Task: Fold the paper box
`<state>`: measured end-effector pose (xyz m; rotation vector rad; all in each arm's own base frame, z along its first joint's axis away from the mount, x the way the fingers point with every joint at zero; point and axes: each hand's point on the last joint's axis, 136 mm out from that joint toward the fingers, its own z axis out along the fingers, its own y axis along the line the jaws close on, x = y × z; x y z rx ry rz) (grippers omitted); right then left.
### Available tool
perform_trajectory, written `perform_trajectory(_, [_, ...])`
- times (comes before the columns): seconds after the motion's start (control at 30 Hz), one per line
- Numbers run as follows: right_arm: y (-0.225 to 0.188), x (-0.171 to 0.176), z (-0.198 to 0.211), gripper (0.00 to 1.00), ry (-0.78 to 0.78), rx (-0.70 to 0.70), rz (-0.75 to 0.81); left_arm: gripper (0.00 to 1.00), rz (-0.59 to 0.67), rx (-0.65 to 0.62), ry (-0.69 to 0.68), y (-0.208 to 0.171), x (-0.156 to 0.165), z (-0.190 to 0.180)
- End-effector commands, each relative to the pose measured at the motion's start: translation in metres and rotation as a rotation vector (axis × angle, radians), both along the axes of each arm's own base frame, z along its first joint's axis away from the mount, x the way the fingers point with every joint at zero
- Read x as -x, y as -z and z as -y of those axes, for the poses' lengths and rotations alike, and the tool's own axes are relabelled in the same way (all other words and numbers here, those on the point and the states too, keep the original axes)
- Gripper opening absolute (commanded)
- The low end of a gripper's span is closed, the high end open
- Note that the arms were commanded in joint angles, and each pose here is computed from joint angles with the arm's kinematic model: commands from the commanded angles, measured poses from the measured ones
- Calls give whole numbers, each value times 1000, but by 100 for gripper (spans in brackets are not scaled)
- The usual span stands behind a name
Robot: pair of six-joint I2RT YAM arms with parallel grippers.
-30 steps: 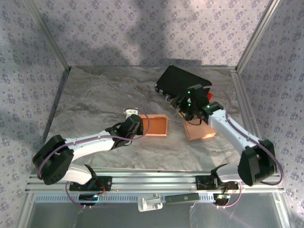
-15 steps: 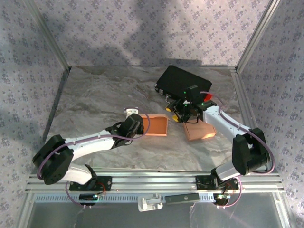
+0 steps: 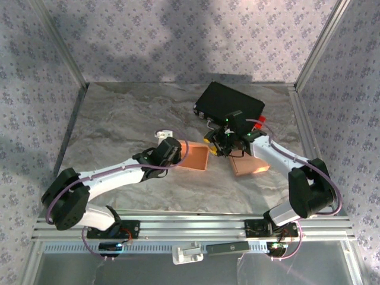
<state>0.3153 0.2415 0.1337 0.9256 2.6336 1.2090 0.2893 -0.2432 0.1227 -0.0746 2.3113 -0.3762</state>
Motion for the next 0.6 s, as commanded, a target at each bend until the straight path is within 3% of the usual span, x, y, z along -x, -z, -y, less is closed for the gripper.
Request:
perform_trajectory(0.0, [3, -1, -6, 45, 10, -21, -16, 4, -22, 23, -32, -2, 0, 4])
perform_trajectory(0.57, [21, -2, -9, 34, -21, -4, -15, 7, 4, 85, 16, 12, -1, 17])
